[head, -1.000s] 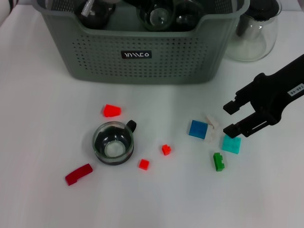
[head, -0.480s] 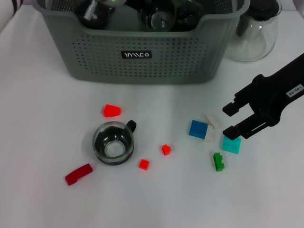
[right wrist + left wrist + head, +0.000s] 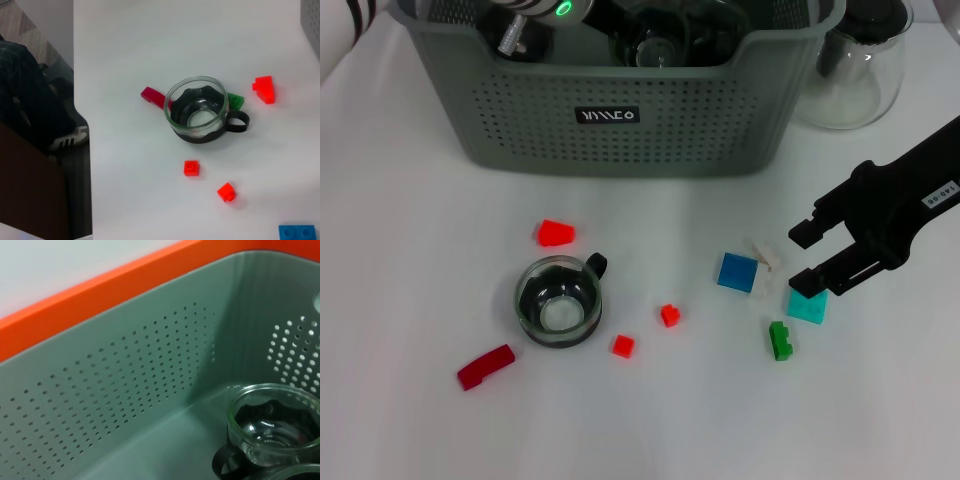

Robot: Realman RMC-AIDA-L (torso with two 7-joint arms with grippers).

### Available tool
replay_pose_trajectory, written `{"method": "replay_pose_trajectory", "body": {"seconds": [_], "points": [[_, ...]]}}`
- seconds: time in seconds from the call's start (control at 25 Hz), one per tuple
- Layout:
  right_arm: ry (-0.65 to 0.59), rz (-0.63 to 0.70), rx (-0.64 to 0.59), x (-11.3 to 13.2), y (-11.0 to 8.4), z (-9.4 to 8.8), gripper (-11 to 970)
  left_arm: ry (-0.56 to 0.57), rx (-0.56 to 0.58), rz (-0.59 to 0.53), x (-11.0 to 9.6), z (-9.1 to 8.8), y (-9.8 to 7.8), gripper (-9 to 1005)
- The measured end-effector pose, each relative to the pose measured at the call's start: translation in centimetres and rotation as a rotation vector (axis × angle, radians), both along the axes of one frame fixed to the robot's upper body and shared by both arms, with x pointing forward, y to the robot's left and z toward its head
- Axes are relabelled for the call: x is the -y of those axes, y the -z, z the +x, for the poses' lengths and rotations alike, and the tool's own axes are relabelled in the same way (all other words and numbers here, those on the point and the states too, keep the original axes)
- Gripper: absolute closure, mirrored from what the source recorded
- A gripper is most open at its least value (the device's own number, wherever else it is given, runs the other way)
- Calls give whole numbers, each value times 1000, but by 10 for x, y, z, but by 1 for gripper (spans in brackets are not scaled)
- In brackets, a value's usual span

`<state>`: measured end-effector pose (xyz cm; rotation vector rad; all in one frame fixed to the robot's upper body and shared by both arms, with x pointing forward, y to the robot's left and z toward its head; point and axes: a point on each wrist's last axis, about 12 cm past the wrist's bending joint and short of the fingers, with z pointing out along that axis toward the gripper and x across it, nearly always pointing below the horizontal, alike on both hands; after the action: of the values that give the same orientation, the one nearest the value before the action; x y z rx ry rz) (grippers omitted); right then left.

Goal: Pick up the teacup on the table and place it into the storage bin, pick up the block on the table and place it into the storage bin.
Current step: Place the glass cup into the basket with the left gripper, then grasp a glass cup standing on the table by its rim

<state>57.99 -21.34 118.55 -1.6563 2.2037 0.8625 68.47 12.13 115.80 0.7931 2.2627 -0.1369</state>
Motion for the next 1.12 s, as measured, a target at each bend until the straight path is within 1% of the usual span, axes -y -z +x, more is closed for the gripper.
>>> {"method": "replay_pose_trajectory", "body": {"seconds": [0.28, 0.56, 0.84, 1.0, 1.12], "points": [[1, 2, -2, -1, 1, 0, 283, -1, -5, -16, 0, 0, 1, 954], [-2, 4, 0, -3, 0, 0, 283, 18, -2, 5, 2, -2, 3, 954], [-4, 4, 0, -3, 0, 0, 283, 21, -2, 5, 1, -2, 0, 695], [-4, 4, 0, -3, 0, 0, 283, 15, 9, -3, -6, -2, -10, 542], [-3, 4, 1, -3, 0, 0, 283, 14, 22, -5, -12, -4, -19, 486]]}}
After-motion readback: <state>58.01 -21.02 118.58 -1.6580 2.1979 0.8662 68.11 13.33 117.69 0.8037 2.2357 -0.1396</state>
